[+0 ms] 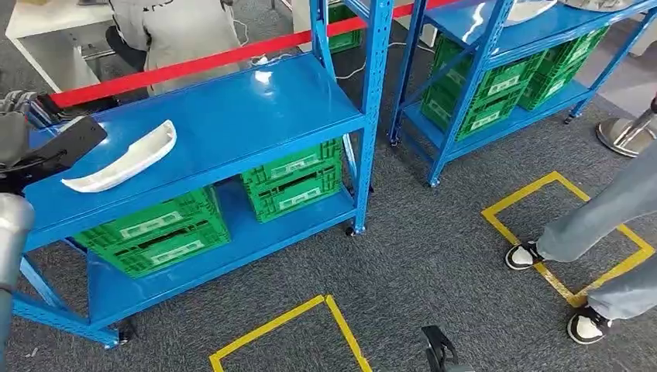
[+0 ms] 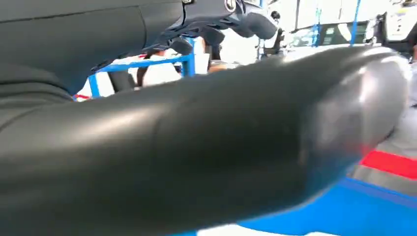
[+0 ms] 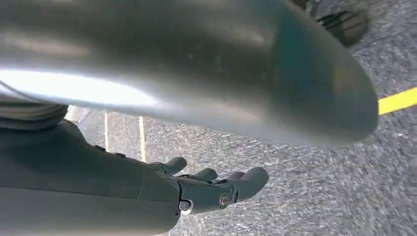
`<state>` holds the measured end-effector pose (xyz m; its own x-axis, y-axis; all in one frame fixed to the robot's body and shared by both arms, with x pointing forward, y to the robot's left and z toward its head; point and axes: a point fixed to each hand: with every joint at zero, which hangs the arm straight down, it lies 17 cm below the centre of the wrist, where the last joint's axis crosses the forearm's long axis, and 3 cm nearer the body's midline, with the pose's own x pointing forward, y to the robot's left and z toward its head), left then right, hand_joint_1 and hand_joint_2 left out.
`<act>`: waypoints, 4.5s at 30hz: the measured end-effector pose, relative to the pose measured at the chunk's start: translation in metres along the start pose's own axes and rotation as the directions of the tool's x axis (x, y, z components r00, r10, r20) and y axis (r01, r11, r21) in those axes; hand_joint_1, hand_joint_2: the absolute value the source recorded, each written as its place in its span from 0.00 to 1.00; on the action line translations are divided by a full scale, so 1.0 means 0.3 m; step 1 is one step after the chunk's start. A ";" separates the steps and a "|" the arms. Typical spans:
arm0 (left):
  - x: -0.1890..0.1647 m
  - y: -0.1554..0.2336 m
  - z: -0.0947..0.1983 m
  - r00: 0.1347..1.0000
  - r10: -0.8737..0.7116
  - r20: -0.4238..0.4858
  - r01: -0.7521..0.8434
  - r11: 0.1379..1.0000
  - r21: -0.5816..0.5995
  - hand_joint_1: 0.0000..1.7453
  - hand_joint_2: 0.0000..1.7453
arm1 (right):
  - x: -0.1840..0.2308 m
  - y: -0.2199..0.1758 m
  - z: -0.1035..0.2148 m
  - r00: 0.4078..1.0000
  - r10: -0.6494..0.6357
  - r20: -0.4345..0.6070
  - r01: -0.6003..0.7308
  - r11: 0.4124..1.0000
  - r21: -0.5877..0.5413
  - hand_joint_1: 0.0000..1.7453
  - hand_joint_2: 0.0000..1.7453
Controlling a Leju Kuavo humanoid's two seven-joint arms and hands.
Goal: Take the parts from the cabinet and place them on the table.
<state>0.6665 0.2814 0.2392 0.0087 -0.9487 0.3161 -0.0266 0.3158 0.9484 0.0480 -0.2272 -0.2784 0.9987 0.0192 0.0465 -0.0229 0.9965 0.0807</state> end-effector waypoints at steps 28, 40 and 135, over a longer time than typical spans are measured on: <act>-0.051 -0.090 0.030 0.999 -0.039 0.001 0.039 0.997 -0.062 0.00 0.00 | -0.015 0.008 0.000 1.000 0.006 -0.010 -0.006 1.000 0.005 0.00 0.00; -0.170 -0.154 0.066 0.998 -0.050 -0.038 0.046 0.994 -0.100 0.00 0.00 | -0.018 0.012 0.000 1.000 0.023 -0.019 -0.023 1.000 0.009 0.00 0.00; 0.135 -0.704 0.401 0.962 -0.126 0.241 0.157 0.981 -0.114 0.00 1.00 | -0.014 -0.021 -0.002 1.000 0.009 -0.019 -0.010 1.000 -0.027 0.00 0.00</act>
<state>0.5522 0.1742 0.0490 -0.2293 -0.9567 0.1794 0.0894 0.1629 0.9826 0.0439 -0.2336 -0.2798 0.9991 0.0301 0.0284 -0.0315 0.9981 0.0534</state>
